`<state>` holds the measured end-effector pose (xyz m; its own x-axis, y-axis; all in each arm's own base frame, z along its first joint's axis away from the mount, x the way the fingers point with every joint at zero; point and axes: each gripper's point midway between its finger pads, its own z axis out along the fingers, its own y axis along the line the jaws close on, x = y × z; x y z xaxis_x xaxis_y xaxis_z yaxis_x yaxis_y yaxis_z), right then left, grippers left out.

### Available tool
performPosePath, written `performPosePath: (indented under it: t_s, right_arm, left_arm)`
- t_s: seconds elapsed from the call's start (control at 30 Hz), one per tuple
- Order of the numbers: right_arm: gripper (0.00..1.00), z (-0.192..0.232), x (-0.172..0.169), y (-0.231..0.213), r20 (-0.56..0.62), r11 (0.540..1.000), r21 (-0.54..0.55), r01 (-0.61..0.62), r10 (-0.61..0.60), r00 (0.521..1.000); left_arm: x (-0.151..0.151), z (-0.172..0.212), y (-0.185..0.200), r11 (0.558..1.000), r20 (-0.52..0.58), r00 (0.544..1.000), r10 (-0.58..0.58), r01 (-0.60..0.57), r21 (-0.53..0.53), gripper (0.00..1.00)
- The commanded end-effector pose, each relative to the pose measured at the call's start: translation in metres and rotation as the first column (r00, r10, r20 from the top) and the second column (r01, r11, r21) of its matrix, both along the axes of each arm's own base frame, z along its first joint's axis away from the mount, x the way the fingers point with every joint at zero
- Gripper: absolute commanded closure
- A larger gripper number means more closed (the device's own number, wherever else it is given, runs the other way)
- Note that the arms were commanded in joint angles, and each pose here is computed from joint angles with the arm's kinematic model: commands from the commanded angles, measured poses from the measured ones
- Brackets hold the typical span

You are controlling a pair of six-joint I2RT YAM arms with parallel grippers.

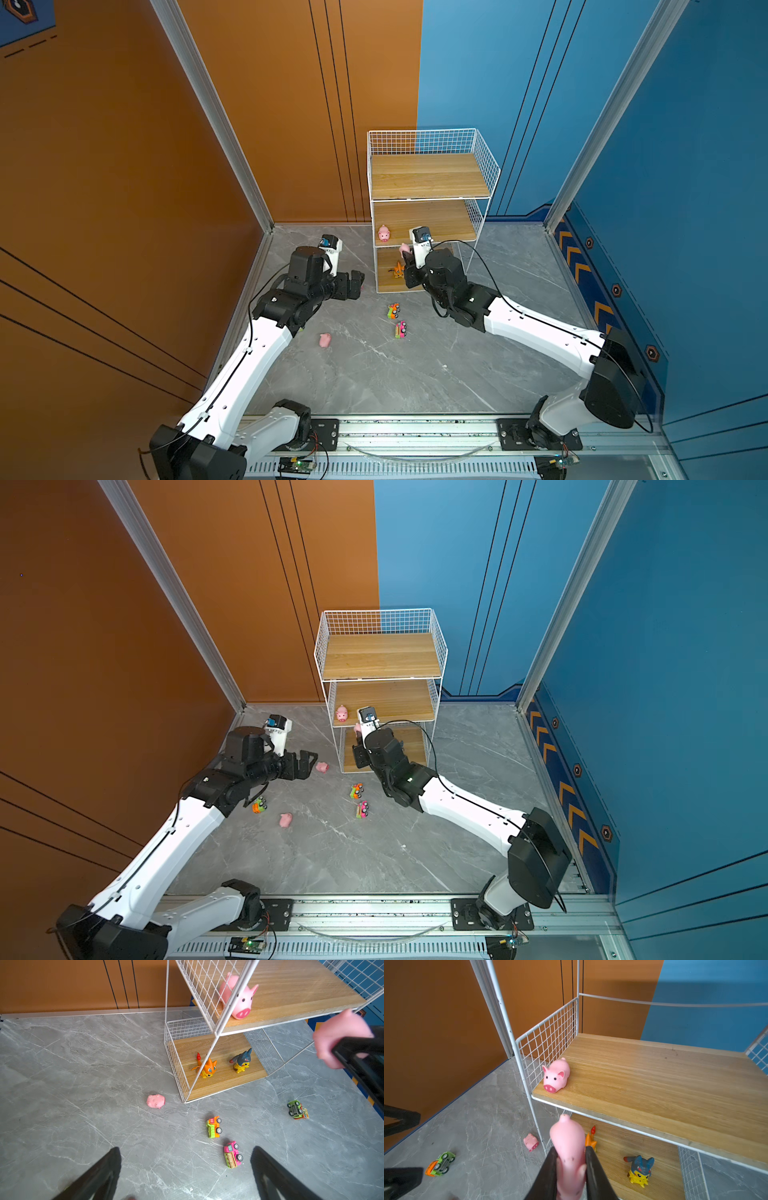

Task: Place and organize the plastic toys onto the shelf
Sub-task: 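Carry the pink pig with the right gripper up to the middle shelf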

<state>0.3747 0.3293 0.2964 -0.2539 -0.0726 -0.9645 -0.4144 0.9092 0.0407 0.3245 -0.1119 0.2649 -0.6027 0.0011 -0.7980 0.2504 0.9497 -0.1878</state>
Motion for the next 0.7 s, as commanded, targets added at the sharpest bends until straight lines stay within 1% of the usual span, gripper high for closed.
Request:
performPosePath:
  t_s: [0.0,0.27,0.67]
  right_arm:
    - [0.76,0.003,0.012,-0.005,-0.012,0.997,-0.014,0.079,-0.079,0.997]
    - [0.76,0.016,0.030,-0.005,0.022,0.985,0.032,0.171,-0.171,0.985]
    - [0.76,0.026,0.047,-0.001,0.064,0.967,0.069,0.244,-0.248,0.967]
  left_arm:
    - [-0.002,0.006,0.003,1.000,0.022,1.000,0.006,-0.006,-0.016,0.02]
    - [-0.005,0.009,0.004,1.000,0.032,0.999,0.005,-0.004,-0.021,0.02]
    - [-0.006,0.011,0.004,1.000,0.038,0.999,0.004,-0.003,-0.025,0.02]
